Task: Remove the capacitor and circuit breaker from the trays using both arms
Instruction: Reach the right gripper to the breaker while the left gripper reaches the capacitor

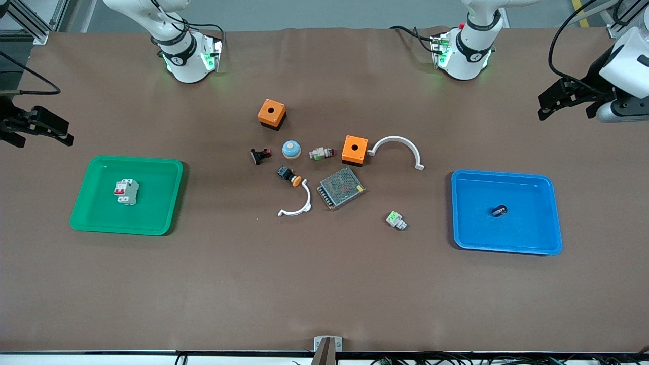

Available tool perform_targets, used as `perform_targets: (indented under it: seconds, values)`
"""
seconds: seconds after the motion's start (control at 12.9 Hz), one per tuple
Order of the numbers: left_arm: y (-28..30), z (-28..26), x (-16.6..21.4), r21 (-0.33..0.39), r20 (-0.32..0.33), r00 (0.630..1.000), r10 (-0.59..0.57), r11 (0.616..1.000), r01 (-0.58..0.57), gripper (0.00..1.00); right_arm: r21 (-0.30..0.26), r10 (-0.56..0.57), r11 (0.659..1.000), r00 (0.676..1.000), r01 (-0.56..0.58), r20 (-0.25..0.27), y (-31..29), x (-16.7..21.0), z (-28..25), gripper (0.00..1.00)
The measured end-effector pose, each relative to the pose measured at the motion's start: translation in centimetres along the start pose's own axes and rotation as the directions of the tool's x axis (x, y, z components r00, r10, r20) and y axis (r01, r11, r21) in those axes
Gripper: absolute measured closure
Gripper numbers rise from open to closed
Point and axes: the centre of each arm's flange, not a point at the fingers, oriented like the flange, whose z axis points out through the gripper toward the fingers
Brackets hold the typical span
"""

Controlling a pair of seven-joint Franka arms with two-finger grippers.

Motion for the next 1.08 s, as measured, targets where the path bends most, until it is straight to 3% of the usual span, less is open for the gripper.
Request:
perform_targets:
  seconds: [0.39,0.7,1.08]
  values:
    - [-1.1,-0.1,0.3,-0.002,-0.002,1.000,-0.020,1.000,0.020,0.00,-0.008,0.001,1.000,1.000,-0.001,0.000,0.1,0.0,0.0,0.00]
    - [-3.2,2.6,3.6,0.028,0.024,0.998,-0.052,0.998,0.051,0.00,-0.011,0.049,0.999,0.999,-0.049,0.020,2.9,0.3,1.3,0.00]
    - [-4.6,14.9,9.1,0.041,0.062,0.996,-0.063,0.997,0.061,0.00,-0.010,0.043,0.999,0.997,-0.043,0.071,11.1,3.8,13.8,0.00]
